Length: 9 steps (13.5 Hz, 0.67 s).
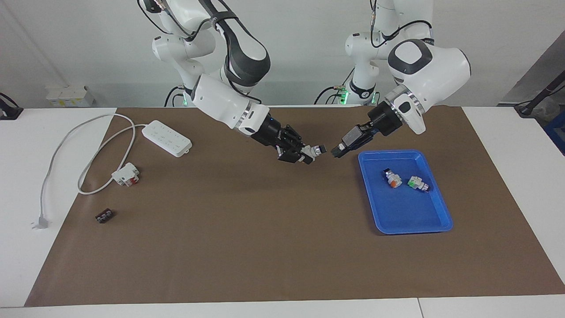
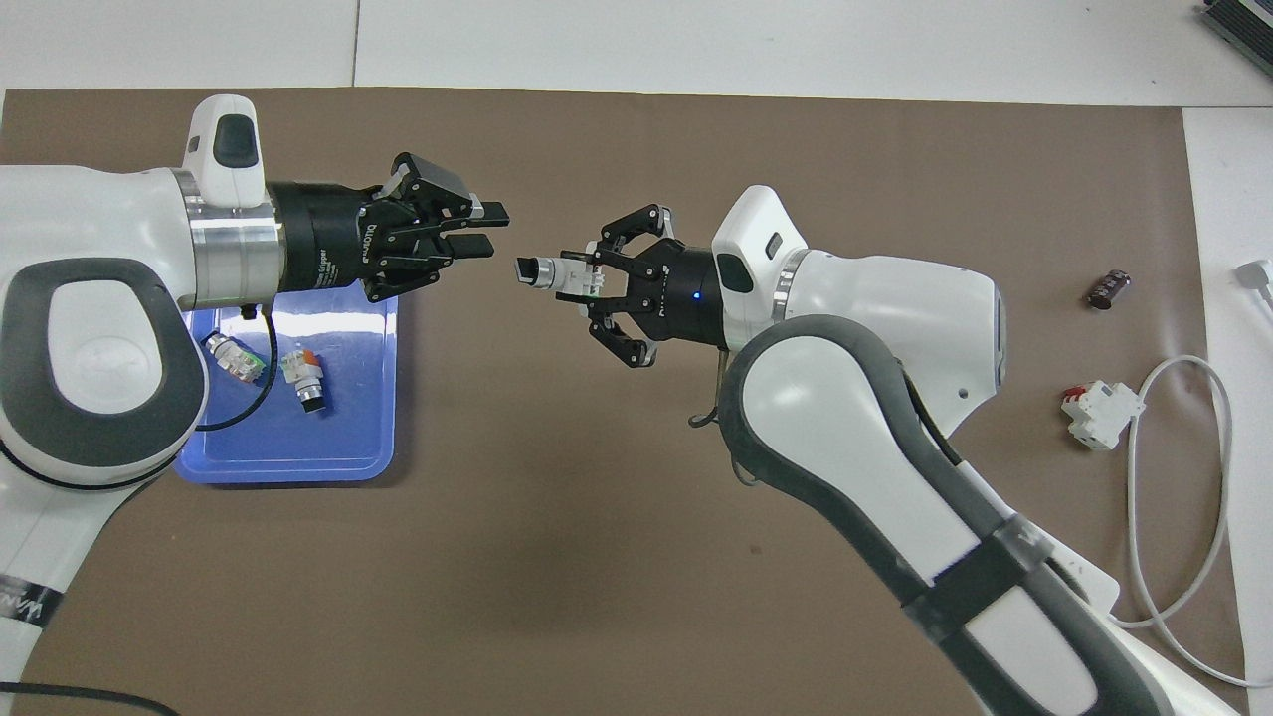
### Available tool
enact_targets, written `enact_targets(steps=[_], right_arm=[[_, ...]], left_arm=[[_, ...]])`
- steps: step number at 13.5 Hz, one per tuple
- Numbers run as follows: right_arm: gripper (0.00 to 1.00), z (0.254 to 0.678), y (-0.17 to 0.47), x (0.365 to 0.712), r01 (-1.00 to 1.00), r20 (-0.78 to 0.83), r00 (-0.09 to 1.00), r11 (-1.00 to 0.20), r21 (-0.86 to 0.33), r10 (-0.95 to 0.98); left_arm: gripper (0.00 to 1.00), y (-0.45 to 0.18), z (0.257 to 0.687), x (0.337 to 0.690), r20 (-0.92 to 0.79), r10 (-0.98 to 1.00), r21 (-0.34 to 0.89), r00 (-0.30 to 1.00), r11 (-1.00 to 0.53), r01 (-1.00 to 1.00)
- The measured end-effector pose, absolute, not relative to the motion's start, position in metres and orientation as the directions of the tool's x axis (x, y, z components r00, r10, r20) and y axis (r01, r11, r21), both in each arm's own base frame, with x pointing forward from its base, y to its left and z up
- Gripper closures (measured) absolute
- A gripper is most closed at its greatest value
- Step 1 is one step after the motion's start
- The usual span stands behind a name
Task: Turn and place switch with both arms
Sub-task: 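Bring the connector to the left gripper and close the left gripper on it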
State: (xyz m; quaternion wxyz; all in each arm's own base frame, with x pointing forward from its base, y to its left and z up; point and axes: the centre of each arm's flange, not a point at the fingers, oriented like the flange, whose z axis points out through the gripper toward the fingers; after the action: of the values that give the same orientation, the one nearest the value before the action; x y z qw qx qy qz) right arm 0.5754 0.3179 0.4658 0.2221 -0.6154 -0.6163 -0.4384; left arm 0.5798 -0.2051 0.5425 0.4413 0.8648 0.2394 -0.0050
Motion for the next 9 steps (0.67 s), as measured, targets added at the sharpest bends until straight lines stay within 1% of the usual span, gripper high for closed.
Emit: enact_targets(steps=[3, 9], right_arm=[[0.67, 0.4654, 0.3178, 0.5751, 0.953, 0.813, -0.143, -0.142, 0.266, 0.564], [0.67, 0.4636, 0.3167, 0.5745, 0.954, 0.812, -0.14, -0.142, 0.264, 0.566]], left_arm=[[0.66, -0.2169, 0.5379, 0.5757, -0.222, 0.391, 0.754, 0.893, -0.512, 0.411], [0.69, -0.2194, 0.5343, 0.5738, -0.222, 0.382, 0.746, 0.897, -0.526, 0.409]])
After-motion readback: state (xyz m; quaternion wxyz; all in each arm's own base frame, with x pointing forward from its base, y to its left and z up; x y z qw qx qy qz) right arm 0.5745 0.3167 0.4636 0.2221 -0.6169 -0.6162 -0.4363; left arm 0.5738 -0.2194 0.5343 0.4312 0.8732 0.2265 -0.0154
